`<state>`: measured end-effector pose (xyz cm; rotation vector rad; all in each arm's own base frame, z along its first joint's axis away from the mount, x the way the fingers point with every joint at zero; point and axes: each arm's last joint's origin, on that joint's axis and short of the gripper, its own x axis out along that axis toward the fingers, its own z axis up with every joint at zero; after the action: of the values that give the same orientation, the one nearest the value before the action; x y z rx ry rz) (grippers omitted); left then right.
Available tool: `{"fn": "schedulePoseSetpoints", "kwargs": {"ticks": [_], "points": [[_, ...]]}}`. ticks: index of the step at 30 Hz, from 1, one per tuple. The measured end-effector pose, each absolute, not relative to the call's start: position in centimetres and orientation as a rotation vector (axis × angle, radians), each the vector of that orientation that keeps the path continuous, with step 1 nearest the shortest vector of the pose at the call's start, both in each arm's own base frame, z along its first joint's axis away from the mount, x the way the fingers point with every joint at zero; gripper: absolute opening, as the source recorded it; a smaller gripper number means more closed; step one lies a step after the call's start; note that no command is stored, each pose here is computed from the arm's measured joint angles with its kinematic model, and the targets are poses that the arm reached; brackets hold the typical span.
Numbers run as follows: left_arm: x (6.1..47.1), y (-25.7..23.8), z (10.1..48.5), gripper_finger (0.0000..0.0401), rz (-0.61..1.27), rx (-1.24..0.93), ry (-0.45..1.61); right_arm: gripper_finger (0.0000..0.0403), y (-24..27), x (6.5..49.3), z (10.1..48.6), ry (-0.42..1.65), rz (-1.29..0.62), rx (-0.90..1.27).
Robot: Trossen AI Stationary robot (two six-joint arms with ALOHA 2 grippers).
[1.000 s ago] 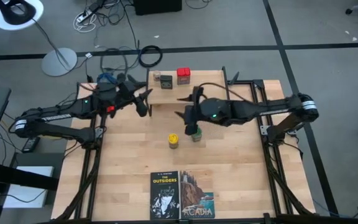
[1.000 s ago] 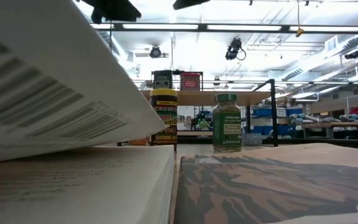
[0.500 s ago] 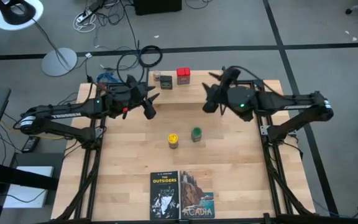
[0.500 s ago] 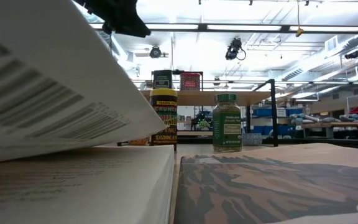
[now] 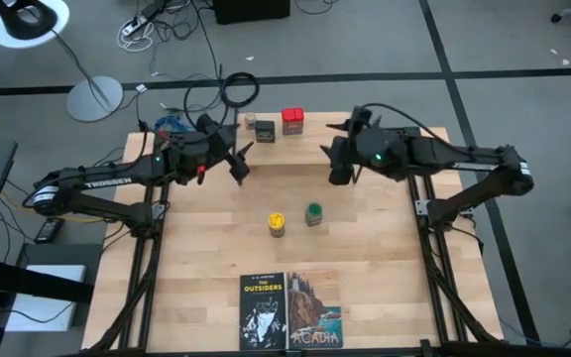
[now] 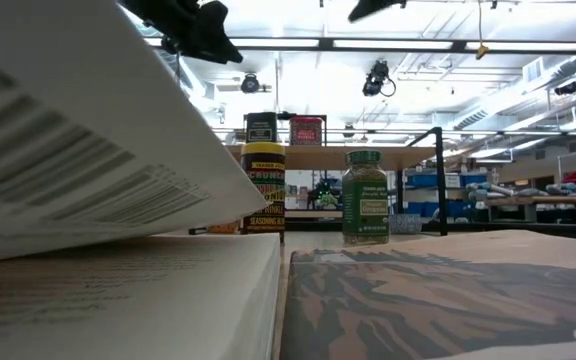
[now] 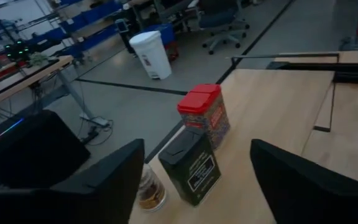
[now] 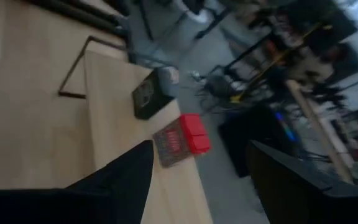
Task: Shelf spices
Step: Remove the red seasoning can from the shelf
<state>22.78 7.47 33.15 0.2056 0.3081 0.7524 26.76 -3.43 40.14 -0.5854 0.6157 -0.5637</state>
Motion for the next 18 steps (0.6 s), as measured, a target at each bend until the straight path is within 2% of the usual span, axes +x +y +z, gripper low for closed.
{"fn": "schedulePoseSetpoints", "kwargs": {"ticks": [4,8,12,18], "points": [[22.7,7.6,33.3,0.0330,0.802,0.203,0.290,0.0265,-6.5,27.4,39.1,0.688,-0.536,-0.590],[22.7,7.6,33.4,0.0332,0.813,0.201,0.287,0.0269,-10.0,27.8,37.8,0.731,-0.460,-0.550],[22.7,7.6,33.2,0.0328,0.816,0.184,0.294,0.0270,-13.2,27.6,36.8,0.712,-0.345,-0.452],[22.6,7.6,33.0,0.0327,0.823,0.174,0.316,0.0270,-17.4,26.4,37.6,0.572,-0.367,-0.419]]}}
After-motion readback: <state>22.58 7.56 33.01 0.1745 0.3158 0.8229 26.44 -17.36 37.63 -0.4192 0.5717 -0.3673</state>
